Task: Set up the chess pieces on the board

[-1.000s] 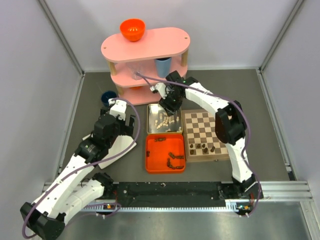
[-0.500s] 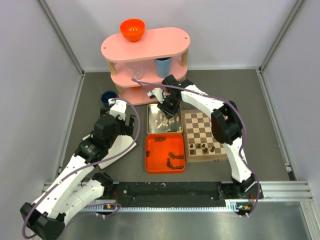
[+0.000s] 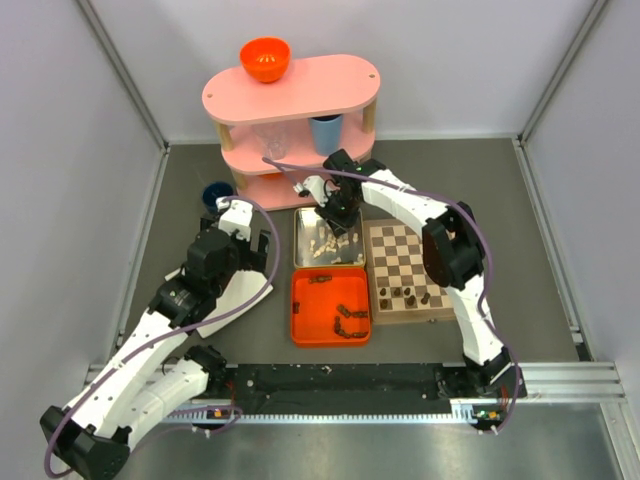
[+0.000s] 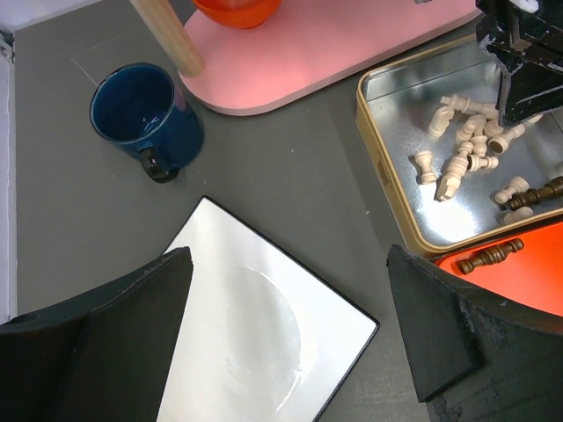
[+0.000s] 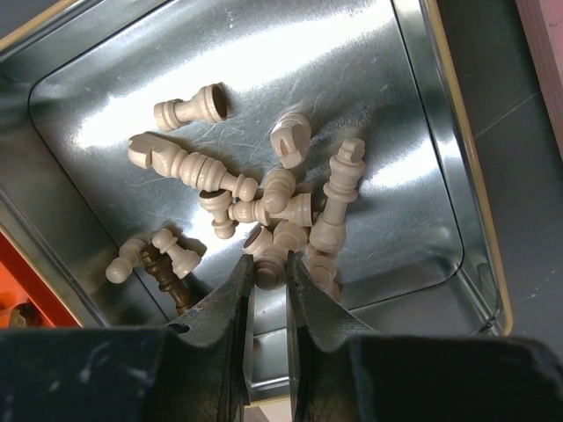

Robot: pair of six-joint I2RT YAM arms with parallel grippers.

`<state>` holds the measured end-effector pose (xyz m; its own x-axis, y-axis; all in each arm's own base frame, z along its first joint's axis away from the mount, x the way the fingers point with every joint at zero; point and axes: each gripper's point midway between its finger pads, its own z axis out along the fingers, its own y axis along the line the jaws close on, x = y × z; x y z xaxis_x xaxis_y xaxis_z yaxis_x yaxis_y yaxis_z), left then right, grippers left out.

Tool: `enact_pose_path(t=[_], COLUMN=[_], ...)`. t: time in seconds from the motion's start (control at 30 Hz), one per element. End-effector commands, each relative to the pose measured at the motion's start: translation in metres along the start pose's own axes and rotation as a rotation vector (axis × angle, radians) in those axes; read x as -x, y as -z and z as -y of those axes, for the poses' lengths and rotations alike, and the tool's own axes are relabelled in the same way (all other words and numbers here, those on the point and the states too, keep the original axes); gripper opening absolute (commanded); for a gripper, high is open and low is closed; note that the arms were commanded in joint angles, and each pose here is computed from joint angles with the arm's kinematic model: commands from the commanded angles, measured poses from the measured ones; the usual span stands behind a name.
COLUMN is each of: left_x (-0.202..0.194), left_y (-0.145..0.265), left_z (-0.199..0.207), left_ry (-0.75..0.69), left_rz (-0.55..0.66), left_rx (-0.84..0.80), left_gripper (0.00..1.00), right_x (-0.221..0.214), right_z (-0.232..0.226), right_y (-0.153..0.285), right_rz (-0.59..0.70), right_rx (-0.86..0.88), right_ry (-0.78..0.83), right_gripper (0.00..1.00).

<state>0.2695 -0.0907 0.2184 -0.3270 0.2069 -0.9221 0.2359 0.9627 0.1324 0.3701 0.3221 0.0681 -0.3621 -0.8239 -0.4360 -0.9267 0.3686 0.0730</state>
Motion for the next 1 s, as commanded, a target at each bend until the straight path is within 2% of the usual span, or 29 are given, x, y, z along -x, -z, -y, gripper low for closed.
enact_pose_path(t=[0.0, 0.27, 0.57, 0.73, 0.97], left_x=[0.014, 0.014, 0.014, 0.014, 0.013], left_y=[0.003, 0.004, 0.006, 0.005, 0.004], left_z=[-0.002, -0.003, -0.004, -0.004, -0.001], left_ry=[0.015, 0.016, 0.018, 0.018, 0.016], left_rz=[0.057, 0.063, 0.066, 0.064, 0.057], left_rx=[0.002, 0.002, 0.010, 0.006, -0.006], left_gripper=[0.97, 0.97, 0.97, 0.97, 0.97], right_x=[0.039, 0.046, 0.034, 0.008, -0.043], right_z=[-0.009, -0.027, -0.033, -0.020, 0.025], right_y=[0.046, 0.075, 0.098, 0.117, 0.151], right_rz=[0.125, 0.189, 0.194, 0.184, 0.218], right_rx=[-0.027, 0.007, -0.021, -0.068, -0.130], right_ry=[0.053, 0.071, 0.084, 0.046, -0.132], right_gripper=[0.03, 0.02, 0.02, 0.02, 0.03])
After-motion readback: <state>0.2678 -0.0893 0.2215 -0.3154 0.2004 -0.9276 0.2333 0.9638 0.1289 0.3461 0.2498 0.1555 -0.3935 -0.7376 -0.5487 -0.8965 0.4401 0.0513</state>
